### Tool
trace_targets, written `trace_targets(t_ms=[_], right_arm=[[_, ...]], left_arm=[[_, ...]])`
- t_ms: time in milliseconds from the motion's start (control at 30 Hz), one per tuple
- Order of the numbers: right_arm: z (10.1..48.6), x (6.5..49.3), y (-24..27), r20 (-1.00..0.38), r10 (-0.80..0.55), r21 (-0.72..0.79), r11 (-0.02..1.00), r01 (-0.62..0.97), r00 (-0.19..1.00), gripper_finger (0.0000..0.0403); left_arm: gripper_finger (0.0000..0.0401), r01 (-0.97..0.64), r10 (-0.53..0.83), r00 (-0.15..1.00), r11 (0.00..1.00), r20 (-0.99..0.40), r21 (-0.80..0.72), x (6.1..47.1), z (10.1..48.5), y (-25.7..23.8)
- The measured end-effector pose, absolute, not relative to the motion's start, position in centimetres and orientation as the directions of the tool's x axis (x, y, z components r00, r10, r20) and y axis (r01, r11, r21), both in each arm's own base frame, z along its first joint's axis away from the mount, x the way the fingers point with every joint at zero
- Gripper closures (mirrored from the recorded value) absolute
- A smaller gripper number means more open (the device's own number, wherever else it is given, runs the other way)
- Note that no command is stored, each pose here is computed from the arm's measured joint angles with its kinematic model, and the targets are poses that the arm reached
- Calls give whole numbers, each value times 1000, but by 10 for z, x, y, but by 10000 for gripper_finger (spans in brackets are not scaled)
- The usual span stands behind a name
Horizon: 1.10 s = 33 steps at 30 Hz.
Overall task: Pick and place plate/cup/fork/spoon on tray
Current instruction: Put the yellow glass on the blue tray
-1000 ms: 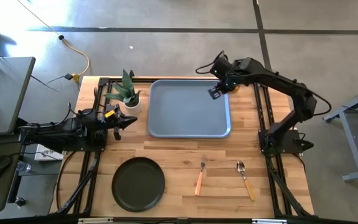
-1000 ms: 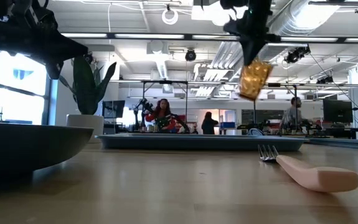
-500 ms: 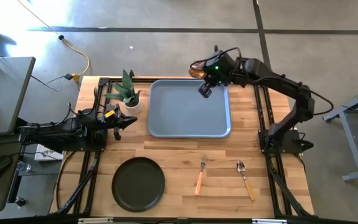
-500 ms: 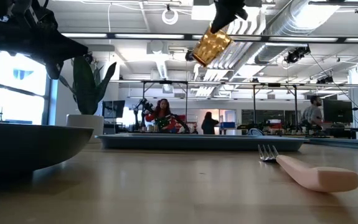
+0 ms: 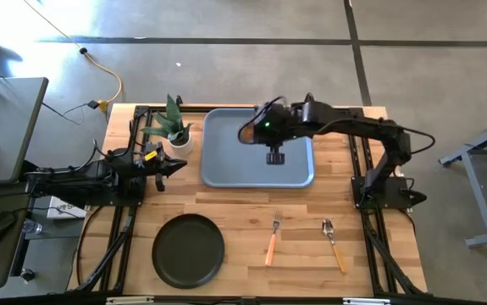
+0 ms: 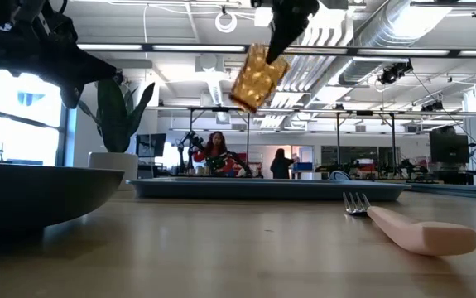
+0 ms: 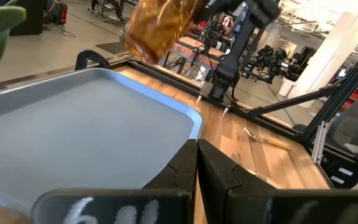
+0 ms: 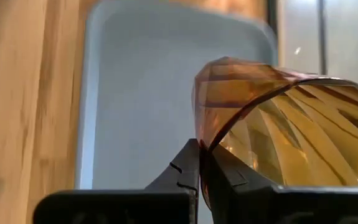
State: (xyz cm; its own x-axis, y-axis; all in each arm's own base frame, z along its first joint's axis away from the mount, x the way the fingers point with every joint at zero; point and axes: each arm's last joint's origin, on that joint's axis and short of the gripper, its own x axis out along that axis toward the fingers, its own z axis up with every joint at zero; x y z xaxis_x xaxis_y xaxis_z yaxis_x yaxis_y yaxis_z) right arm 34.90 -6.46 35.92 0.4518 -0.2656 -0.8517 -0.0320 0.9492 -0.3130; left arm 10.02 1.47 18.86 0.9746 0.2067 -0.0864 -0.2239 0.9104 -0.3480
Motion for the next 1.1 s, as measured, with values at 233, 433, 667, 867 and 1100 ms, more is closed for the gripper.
trace_targets(t_ms=[233, 433, 667, 867, 1100], right_arm=[[319, 362, -60, -944, -227, -264, 955, -136, 238, 403], [293, 377, -62, -961, -210, -234, 964, -129, 178, 403], [268, 390, -64, -971, -206, -221, 967, -126, 125, 403], [255, 395, -65, -976, -200, -210, 970, -123, 85, 403], [255, 395, -70, -977, -193, -202, 973, -111, 86, 403]], left_arm=[[398, -224, 207, 975, 911, -86, -348, 100, 189, 15], [398, -224, 207, 975, 910, -85, -348, 100, 189, 15], [398, -224, 207, 975, 910, -85, -349, 100, 189, 15], [398, -224, 207, 975, 910, -85, -348, 100, 189, 15], [398, -224, 207, 974, 910, -86, -348, 100, 189, 15]])
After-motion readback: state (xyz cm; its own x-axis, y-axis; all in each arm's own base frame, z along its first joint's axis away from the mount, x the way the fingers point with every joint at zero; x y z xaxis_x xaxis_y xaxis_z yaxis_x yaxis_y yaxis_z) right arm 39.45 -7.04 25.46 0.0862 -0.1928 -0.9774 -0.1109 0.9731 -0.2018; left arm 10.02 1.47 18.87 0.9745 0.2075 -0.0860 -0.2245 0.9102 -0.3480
